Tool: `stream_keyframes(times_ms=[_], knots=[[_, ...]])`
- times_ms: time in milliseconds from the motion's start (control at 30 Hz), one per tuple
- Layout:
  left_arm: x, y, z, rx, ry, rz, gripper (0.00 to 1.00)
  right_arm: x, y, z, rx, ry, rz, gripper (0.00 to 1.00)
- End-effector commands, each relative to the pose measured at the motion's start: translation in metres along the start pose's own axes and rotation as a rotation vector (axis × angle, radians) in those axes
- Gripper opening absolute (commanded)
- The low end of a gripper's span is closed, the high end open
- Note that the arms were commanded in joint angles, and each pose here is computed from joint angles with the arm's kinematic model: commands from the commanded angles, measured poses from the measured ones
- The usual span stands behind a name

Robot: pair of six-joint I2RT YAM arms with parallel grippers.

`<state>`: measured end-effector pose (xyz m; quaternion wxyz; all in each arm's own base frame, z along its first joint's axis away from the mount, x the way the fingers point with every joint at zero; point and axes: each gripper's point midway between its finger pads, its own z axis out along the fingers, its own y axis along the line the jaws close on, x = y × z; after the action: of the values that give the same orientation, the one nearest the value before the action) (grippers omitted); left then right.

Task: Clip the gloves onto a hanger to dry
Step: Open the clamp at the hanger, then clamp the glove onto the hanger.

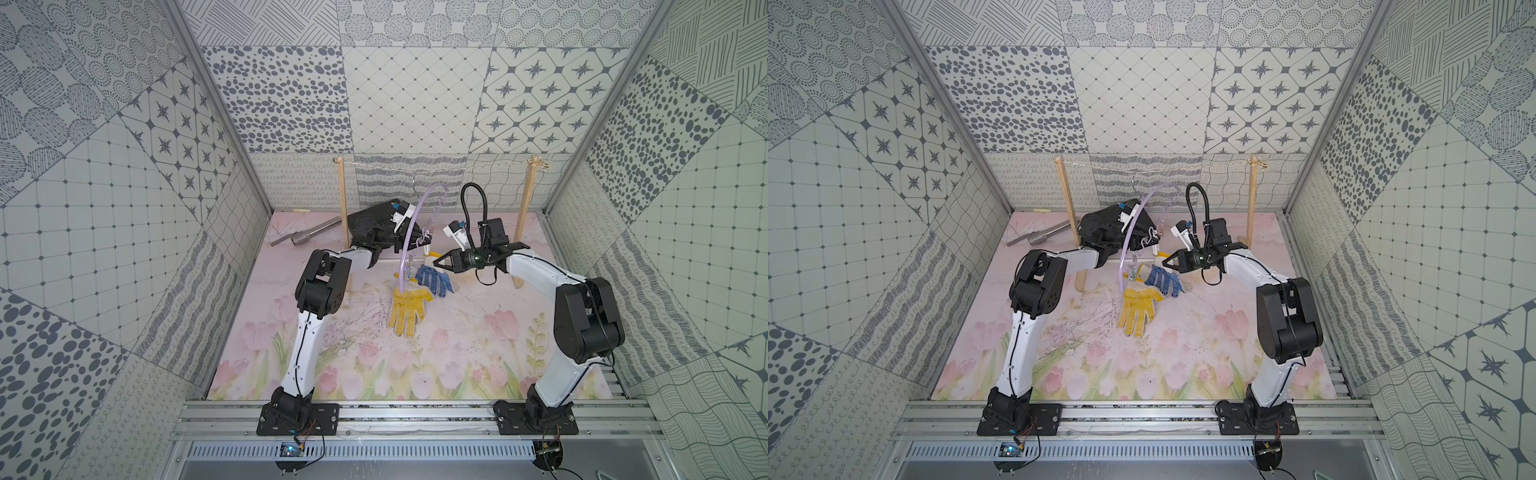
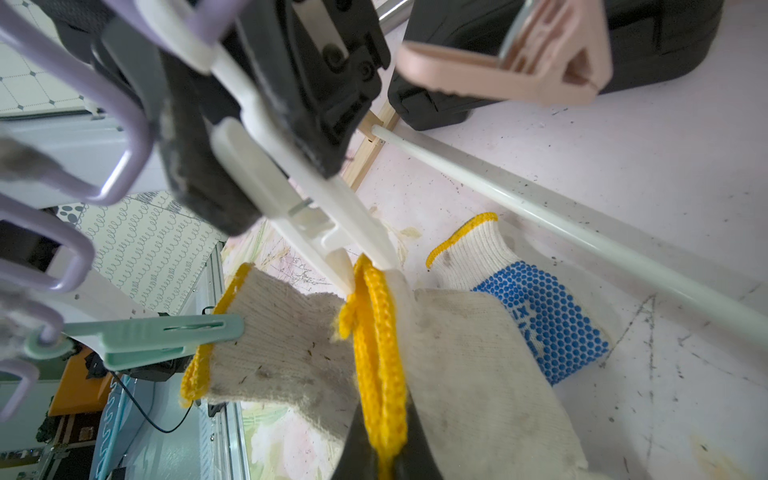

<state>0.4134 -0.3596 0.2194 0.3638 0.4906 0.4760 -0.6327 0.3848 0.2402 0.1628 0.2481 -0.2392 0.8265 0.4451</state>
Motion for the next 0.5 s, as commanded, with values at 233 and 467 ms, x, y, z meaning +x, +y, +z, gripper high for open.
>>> stream_keyframes(times_ms=[233,467], knots=[[-0.017,-0.015,0.002,0.033,0.007,0.125,0.0,-0.014,0.019,-0.001,-0.048,-0.069,-0.008,0.0],[-0.019,-0.014,0.001,0.028,0.003,0.127,0.0,-0.011,0.023,-0.002,-0.05,-0.071,-0.009,0.0]])
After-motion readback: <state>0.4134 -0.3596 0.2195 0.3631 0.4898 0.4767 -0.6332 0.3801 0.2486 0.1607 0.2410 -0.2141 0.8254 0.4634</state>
